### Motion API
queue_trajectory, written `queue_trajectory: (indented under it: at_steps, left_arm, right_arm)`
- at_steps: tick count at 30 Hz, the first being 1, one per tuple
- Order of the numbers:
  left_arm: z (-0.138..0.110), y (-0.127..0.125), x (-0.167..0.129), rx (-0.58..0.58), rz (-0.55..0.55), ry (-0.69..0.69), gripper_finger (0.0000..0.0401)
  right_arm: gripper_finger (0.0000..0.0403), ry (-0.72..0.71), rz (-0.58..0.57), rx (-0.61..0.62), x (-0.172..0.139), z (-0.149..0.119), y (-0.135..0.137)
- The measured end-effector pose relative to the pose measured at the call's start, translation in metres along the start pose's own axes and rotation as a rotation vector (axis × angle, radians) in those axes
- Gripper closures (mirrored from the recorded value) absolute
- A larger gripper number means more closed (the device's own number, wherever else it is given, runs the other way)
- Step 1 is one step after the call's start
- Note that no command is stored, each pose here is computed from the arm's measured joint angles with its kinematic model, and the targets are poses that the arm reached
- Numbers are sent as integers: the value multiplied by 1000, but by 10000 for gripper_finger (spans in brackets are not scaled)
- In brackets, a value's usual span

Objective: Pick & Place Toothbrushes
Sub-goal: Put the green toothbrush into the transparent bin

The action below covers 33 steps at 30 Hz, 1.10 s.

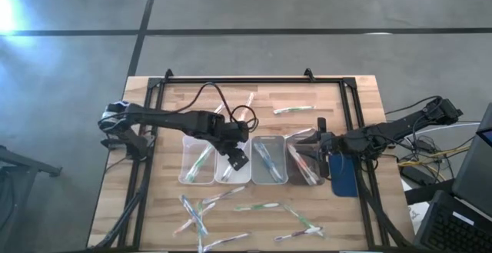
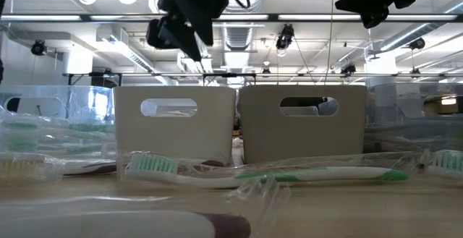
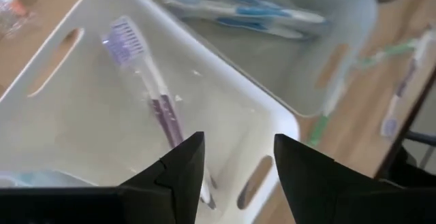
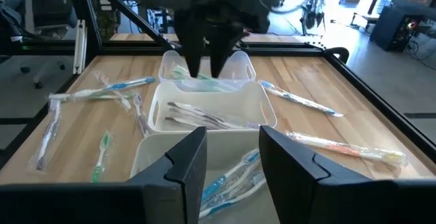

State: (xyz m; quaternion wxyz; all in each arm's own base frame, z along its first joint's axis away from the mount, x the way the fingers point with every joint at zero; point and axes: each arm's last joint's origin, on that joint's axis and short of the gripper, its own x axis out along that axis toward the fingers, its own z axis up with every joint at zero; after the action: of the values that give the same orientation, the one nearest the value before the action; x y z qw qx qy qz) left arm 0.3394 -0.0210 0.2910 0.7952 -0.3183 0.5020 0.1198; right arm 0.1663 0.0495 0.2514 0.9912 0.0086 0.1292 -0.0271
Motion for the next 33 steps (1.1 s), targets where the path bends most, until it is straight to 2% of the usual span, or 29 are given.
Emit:
queue_trajectory:
  at_steps: [11,17,21,27,33]
  left_arm:
    - [-15,-35,-10,225,-116,-57,220]
    - [-24,-51,-11,306,-175,-86,220]
    - [-31,-62,-13,353,-199,-103,220]
    - [-42,-80,-9,475,-180,-221,220]
    - [-52,-98,5,566,-205,-275,220]
  right_arm:
    - [248,-3,-1,1,0,0,0]
    - [238,-44,1,-4,-1,5,0]
    - [232,-51,1,-2,-2,7,0]
    - [227,-60,3,2,-3,10,0]
    - [243,-60,3,3,-3,11,0]
